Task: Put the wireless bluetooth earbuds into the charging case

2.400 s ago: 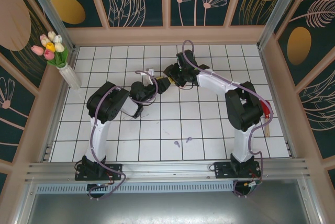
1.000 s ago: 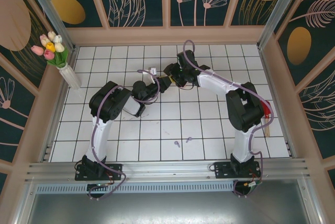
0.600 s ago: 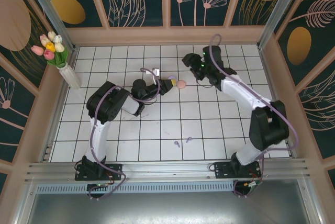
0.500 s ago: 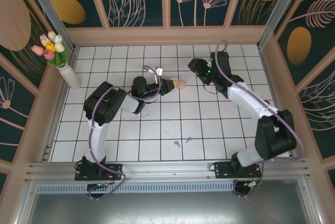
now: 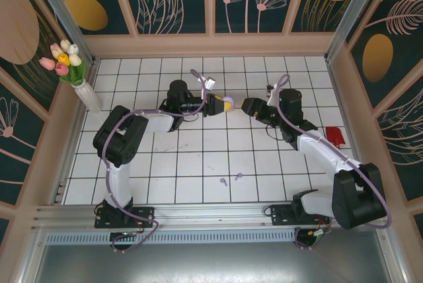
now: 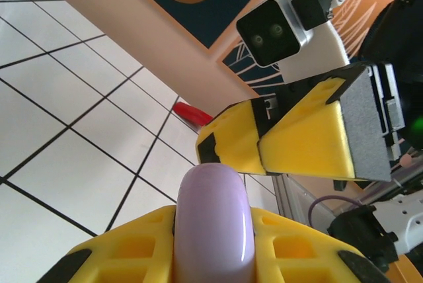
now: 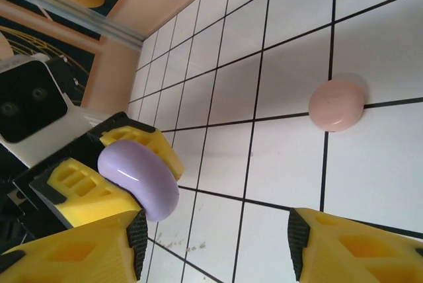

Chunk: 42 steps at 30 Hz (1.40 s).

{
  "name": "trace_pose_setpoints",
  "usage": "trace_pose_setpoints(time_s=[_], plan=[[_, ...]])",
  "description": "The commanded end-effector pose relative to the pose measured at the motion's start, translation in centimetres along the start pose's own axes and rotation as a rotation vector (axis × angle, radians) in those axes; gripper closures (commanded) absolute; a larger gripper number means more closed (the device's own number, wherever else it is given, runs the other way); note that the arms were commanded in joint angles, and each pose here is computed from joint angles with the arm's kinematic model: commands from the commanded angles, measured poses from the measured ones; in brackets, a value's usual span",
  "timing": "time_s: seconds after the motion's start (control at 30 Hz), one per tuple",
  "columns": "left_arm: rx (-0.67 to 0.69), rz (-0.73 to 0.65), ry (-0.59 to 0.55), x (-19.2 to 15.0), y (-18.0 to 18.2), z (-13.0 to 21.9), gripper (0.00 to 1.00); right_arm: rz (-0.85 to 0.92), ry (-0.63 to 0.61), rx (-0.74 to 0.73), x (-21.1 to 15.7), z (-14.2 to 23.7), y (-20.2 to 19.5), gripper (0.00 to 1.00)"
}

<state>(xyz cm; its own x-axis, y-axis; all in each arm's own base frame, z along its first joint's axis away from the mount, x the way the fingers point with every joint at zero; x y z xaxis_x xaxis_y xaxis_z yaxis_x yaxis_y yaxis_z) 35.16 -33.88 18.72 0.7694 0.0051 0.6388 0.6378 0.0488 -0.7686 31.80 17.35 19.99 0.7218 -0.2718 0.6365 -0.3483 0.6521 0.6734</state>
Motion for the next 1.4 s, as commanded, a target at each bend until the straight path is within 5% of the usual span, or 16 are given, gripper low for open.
trace_pose_setpoints(time_s=[0.0,0.47,1.13,1.37], plan=[[-0.033,-0.05,0.021,1.0,-1.7,0.2,1.0,0.008,-0.064,0.074,1.1,0.5,1.6,0.4],[0.059,-0.092,-0.03,1.6,-0.7,0.5,1.0,-0.464,-0.106,-0.095,0.2,-4.6,2.9,0.21],[0.101,-0.12,-0.078,1.6,-0.2,0.8,1.0,-0.56,-0.124,-0.061,1.3,-7.8,4.6,0.27],[0.104,-0.119,-0.092,1.7,0.0,0.9,1.0,-0.577,-0.123,-0.04,1.6,-8.4,5.0,0.36]])
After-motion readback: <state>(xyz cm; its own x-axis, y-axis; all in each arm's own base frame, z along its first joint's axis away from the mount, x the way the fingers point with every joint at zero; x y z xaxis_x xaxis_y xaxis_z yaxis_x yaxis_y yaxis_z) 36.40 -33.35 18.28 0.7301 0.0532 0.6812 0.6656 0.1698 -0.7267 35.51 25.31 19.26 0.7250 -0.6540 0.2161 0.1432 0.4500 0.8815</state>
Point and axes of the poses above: each hand's point on the last joint's axis, 136 mm out from that joint toward the fingers, its own z axis back along the fingers, its own y axis along the line the jaws close on, x = y × z, the point moved 3 cm from there along z, back along the fingers, and after that the axes turned 9 degrees about z, right-handed, at the moved point
